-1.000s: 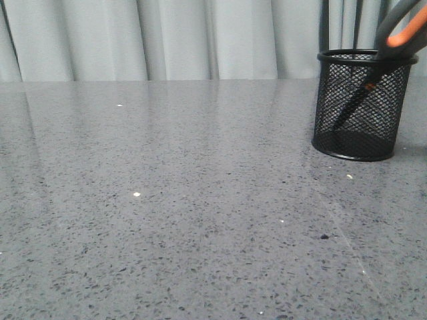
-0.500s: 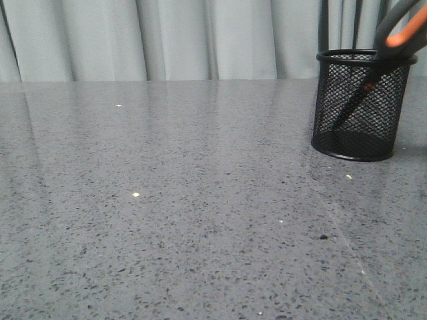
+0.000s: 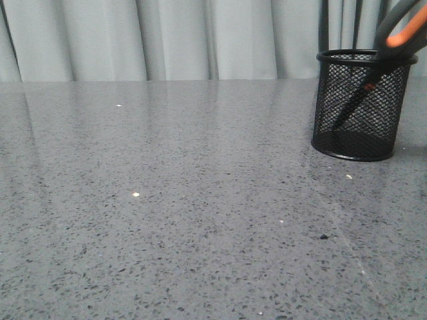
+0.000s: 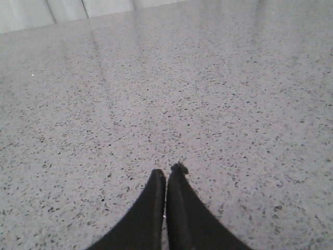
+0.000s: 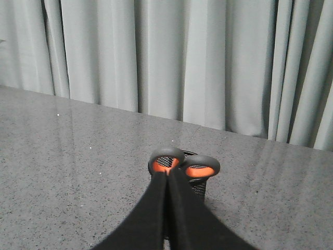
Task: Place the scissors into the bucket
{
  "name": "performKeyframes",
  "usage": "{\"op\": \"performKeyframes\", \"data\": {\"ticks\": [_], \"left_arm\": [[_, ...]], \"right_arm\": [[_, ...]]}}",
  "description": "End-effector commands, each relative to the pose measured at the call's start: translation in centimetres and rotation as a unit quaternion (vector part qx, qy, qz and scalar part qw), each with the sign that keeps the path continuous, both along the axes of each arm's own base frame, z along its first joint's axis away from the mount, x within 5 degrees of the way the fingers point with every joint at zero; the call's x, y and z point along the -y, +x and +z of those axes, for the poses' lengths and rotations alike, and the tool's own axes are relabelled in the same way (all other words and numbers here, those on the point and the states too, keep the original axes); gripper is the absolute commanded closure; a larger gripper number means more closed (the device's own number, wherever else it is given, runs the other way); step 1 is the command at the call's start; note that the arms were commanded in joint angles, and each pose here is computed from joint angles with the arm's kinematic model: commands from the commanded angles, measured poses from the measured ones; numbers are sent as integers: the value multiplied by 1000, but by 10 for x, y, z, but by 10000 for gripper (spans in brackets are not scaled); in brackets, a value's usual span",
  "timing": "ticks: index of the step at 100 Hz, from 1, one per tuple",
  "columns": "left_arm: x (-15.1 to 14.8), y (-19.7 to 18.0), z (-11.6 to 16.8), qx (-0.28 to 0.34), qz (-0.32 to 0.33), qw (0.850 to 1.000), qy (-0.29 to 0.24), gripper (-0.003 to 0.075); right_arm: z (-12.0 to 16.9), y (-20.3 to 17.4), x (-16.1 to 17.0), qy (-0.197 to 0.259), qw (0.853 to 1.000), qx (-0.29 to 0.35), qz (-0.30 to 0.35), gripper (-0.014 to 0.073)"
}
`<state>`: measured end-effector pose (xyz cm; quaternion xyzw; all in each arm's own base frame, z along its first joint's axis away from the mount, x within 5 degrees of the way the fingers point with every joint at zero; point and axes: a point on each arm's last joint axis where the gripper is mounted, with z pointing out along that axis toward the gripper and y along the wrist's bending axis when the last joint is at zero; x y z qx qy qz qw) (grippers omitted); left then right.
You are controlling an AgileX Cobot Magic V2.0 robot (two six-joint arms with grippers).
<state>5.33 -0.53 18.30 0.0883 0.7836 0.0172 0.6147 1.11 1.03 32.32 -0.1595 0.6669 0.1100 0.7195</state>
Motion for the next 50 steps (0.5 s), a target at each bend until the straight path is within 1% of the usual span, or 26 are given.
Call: {"op": "performKeyframes", "data": {"ticks": [1,50], "left_arm": [[0,0,-9,13,4,1000,-8,739],[0,0,-9,13,4,1000,-8,739]], "right_arm": [[14,-1,2,11,999,44,-7,640],[11,1,1,10,999,40,-7,640]]}}
